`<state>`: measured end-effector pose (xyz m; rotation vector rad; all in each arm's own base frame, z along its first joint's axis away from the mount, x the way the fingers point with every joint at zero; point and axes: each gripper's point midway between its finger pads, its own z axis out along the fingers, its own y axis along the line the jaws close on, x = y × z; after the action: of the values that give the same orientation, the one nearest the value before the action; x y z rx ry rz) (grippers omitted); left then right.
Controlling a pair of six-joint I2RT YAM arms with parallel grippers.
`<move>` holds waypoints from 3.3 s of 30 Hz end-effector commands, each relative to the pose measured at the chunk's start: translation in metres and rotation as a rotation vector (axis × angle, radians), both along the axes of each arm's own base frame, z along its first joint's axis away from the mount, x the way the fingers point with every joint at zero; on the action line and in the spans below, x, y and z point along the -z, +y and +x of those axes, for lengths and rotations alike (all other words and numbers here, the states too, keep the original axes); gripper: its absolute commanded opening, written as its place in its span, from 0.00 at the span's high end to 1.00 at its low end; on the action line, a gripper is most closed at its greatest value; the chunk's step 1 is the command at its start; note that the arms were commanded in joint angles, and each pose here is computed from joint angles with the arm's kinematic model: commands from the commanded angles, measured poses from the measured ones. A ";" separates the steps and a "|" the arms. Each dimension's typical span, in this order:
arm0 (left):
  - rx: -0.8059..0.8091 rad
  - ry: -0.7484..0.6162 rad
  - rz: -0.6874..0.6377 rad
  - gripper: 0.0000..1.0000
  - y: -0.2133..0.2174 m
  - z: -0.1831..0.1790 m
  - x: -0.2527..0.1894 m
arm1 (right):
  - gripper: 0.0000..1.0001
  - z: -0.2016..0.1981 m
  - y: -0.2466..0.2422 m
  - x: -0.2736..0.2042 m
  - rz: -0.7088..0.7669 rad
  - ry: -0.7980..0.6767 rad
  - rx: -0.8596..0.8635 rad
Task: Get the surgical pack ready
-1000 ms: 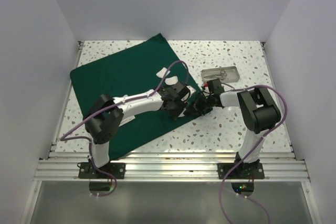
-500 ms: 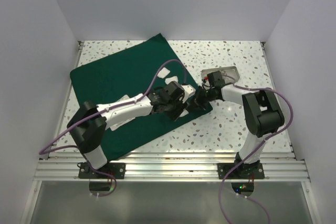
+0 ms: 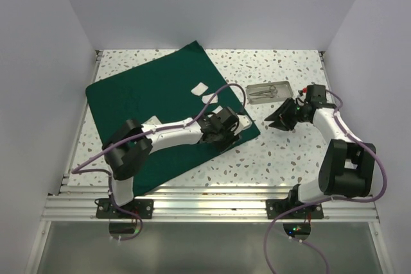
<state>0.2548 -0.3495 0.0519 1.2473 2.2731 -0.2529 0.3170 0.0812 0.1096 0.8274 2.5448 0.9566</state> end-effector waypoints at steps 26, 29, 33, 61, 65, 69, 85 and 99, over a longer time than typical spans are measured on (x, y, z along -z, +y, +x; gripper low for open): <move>0.073 -0.209 0.149 0.66 -0.009 0.038 0.016 | 0.62 -0.028 0.007 0.006 0.062 0.022 -0.036; 0.083 -0.203 0.151 0.71 -0.009 0.037 0.018 | 0.62 -0.027 0.007 0.004 0.062 0.015 -0.035; 0.094 -0.196 0.146 0.87 -0.010 0.035 0.015 | 0.62 -0.027 0.008 0.005 0.063 0.018 -0.035; -0.150 -0.412 0.079 1.00 0.011 0.180 -0.070 | 0.62 -0.033 0.013 0.014 0.084 0.078 -0.053; -0.157 -0.407 0.084 1.00 0.009 0.186 -0.054 | 0.62 -0.032 0.013 0.015 0.082 0.087 -0.058; -0.156 -0.399 0.092 1.00 0.007 0.188 -0.042 | 0.63 -0.033 0.013 0.020 0.083 0.100 -0.059; -0.152 -0.320 0.078 1.00 0.018 0.161 -0.024 | 0.62 -0.029 0.015 0.026 0.090 0.108 -0.065; -0.113 -0.288 0.056 1.00 0.008 0.145 -0.015 | 0.63 -0.031 0.016 0.027 0.091 0.106 -0.067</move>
<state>0.3947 -0.3257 0.0384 1.1523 2.1687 0.1016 0.2836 0.0924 0.0770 0.8946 2.6658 1.0424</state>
